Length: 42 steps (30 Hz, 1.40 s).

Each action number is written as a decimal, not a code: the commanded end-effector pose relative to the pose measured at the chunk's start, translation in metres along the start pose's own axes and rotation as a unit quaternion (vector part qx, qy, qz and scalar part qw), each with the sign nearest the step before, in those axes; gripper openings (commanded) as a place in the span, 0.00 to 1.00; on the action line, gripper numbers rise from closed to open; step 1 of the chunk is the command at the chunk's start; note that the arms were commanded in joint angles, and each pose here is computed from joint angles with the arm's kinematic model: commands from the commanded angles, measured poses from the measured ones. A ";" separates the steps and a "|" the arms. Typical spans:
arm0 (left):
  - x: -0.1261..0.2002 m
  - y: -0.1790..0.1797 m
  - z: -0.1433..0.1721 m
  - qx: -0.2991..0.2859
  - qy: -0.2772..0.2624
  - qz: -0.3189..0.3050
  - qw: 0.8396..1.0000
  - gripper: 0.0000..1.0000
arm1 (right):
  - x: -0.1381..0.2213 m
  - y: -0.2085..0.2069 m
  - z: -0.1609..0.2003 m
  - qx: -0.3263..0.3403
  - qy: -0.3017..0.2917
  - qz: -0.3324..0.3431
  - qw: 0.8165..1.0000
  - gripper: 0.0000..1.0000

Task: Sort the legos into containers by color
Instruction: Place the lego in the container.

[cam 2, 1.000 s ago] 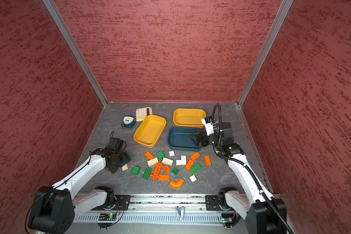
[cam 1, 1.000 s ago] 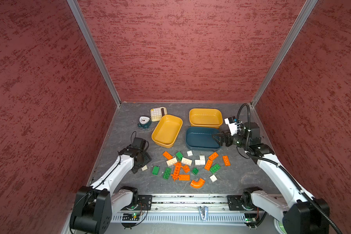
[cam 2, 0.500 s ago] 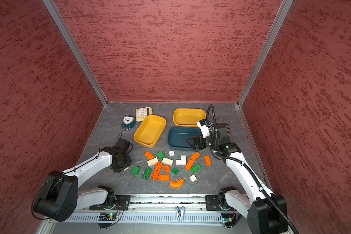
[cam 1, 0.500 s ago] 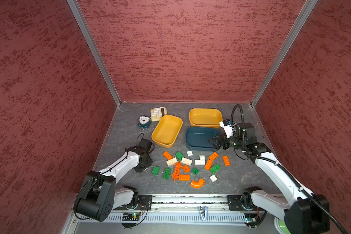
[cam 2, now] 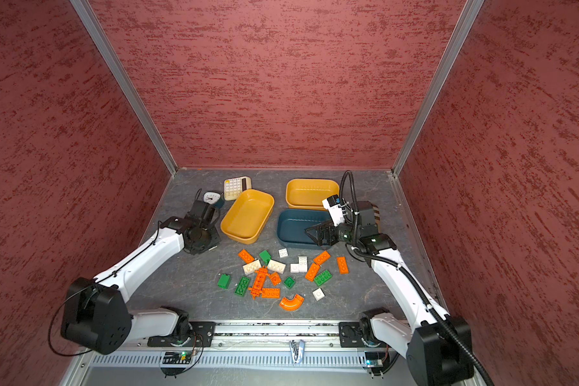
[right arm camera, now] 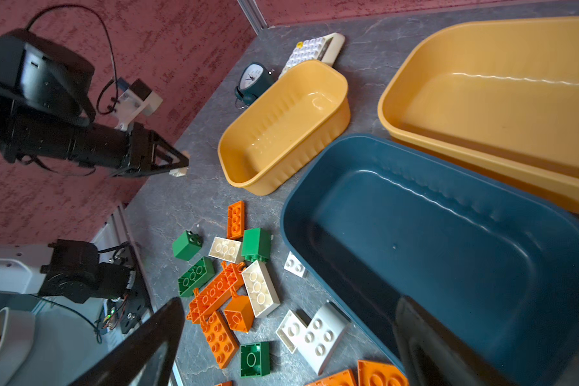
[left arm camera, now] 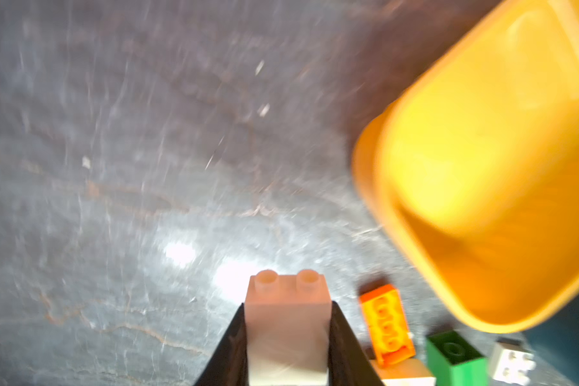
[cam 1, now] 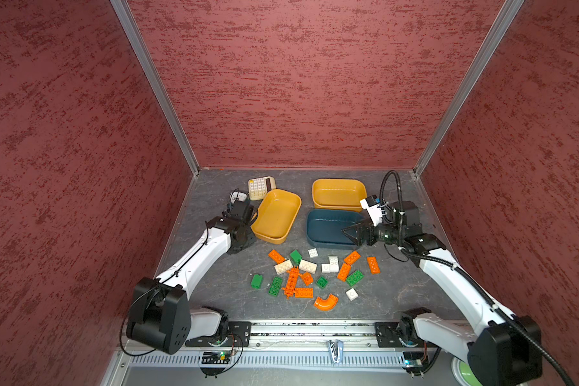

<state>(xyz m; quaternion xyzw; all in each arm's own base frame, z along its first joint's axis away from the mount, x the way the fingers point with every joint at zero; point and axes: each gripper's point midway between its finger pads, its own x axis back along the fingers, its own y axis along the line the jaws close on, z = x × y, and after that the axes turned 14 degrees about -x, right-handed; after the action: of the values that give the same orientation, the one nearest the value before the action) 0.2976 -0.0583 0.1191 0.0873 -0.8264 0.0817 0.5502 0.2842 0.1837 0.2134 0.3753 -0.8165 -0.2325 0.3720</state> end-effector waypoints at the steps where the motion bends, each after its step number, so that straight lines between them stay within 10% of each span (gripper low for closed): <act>1: 0.003 -0.023 -0.029 -0.070 -0.012 0.015 0.997 0.28 | 0.000 0.030 -0.017 0.024 -0.012 -0.064 0.998 0.99; 20: -0.096 -0.156 -0.151 -0.312 -0.046 0.067 0.947 0.31 | -0.018 0.025 -0.021 0.027 -0.027 -0.048 0.998 0.99; 25: -0.106 -0.155 -0.155 -0.324 -0.034 0.059 0.944 0.54 | -0.020 0.019 -0.017 0.025 -0.021 -0.036 0.999 0.99; 32: -0.059 -0.154 -0.141 -0.306 -0.029 0.085 0.948 0.70 | -0.023 0.019 -0.015 0.026 -0.012 -0.040 0.999 0.99; 42: -0.013 -0.098 -0.013 -0.243 0.055 0.058 0.967 0.71 | -0.026 0.023 -0.009 0.026 0.004 -0.057 0.998 0.99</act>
<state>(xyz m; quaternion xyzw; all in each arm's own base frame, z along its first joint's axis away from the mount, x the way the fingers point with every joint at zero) 0.3737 -0.1608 0.1294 -0.1359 -0.8120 -0.1107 0.5567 0.2949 0.2104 0.2118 0.4053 -0.8014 -0.2433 0.3664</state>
